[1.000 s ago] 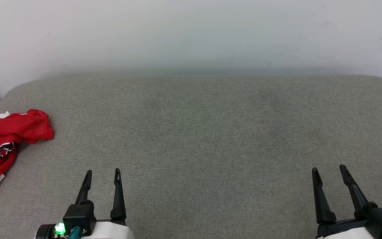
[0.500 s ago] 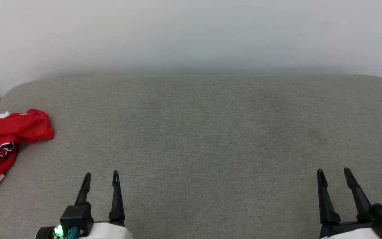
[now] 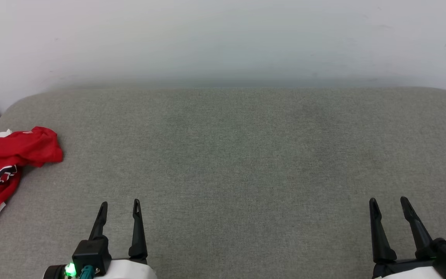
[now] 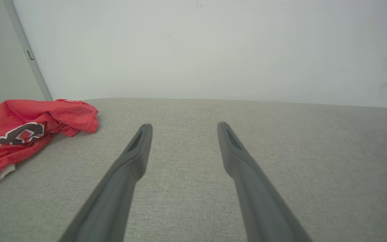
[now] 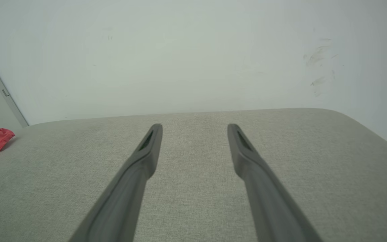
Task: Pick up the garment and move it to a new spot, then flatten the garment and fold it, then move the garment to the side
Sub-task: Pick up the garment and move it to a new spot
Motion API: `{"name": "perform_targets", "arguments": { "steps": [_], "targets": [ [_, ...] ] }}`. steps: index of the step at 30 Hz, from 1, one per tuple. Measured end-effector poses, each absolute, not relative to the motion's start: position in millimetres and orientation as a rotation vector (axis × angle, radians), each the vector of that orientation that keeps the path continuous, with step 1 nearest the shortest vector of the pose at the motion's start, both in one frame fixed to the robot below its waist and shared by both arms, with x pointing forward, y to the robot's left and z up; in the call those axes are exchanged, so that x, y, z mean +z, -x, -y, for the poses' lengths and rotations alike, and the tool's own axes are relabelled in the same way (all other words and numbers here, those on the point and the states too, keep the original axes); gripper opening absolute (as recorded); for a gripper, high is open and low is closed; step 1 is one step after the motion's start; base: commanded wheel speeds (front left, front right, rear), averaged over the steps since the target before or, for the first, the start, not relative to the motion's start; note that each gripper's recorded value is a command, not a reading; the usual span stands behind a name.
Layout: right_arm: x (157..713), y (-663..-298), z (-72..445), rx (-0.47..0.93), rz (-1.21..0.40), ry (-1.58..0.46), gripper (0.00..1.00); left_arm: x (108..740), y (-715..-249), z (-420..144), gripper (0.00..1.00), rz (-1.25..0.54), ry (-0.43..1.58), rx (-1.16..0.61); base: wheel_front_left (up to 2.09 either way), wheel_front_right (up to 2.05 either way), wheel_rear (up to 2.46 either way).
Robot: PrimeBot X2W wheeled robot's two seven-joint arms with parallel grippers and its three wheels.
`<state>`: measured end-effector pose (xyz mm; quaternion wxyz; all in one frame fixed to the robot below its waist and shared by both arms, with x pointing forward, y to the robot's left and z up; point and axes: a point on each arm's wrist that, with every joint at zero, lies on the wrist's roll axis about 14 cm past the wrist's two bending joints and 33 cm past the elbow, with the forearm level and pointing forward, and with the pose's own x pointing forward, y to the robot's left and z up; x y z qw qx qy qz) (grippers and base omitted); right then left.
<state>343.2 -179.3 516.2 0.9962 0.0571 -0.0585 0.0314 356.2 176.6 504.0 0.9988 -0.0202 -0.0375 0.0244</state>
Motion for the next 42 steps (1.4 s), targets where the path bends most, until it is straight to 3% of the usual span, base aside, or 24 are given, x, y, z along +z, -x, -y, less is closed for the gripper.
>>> {"name": "perform_targets", "arguments": {
  "steps": [18, 42],
  "targets": [
    [514.9, -364.3, 138.2, 0.194, 0.108, -0.111, 1.0, 504.0, -333.6, -219.2, 1.0, 0.075, 0.024, 0.197, 0.0, 0.0, 0.0],
    [511.9, -389.2, 32.4, 0.509, 0.088, -0.121, 1.0, 507.8, -247.4, -308.7, 1.0, 0.084, 0.015, 0.559, 0.0, 0.0, 0.0]
  ]
}}
